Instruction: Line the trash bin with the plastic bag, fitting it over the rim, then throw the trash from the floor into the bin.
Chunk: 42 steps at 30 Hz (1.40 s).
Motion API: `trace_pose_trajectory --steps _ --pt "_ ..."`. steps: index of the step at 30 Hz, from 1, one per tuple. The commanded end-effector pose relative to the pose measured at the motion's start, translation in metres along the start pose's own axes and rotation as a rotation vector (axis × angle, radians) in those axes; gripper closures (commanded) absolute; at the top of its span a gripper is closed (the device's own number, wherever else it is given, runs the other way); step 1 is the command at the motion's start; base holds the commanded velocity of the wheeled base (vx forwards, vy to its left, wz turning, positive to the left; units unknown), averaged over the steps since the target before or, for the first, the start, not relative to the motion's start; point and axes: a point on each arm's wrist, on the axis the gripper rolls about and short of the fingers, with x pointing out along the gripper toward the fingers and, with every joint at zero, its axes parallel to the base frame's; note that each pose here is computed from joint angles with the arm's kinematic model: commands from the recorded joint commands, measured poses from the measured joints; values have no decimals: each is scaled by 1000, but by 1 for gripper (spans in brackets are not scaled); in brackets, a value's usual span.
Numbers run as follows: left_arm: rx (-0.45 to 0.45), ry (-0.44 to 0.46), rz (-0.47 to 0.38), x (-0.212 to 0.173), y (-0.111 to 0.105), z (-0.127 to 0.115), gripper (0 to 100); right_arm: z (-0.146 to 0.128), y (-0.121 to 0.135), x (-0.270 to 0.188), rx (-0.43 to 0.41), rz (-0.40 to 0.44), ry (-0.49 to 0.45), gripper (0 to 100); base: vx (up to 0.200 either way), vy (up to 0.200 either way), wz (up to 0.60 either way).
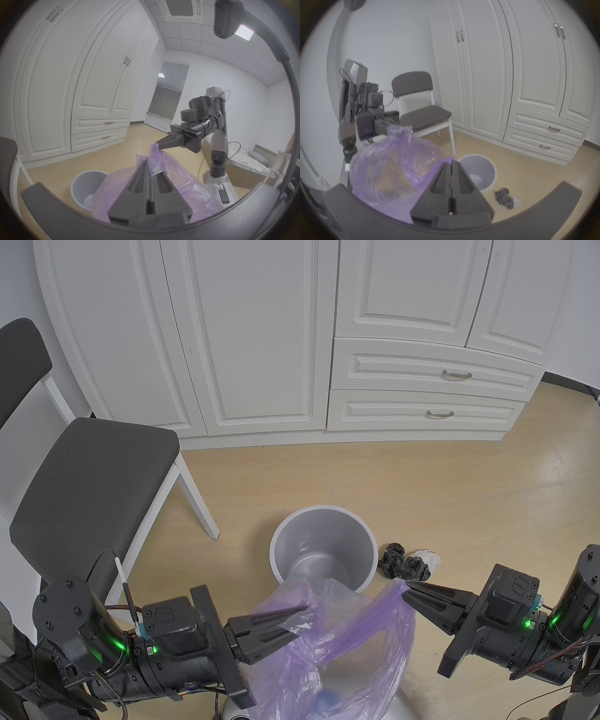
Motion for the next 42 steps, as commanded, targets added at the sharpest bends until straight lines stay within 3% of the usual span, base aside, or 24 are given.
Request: trace_pose_trajectory --steps 1,9,14,17,20,28,38,42 --pt "-21 -65 48 7 3 13 100 -7 7 12 6 10 9 100 0 0 0" --pt "-116 -190 148 15 11 39 100 -19 15 47 75 -89 -45 100 0 0 0" --pt "-182 -186 176 24 16 36 100 -30 16 76 114 -188 -131 100 0 0 0" --pt "-211 -191 208 31 26 34 100 -48 9 96 108 -254 -73 100 0 0 0" --pt "-244 -199 252 40 39 30 100 -46 5 104 133 -280 -90 100 0 0 0" --pt "-446 -308 377 75 60 32 100 -41 -15 113 173 -348 -129 100 0 0 0" --pt "-487 -274 404 103 67 6 100 -39 -43 111 164 -442 -141 100 0 0 0" --pt "-503 -249 406 109 67 -4 100 -46 -55 108 124 -477 -107 100 0 0 0"
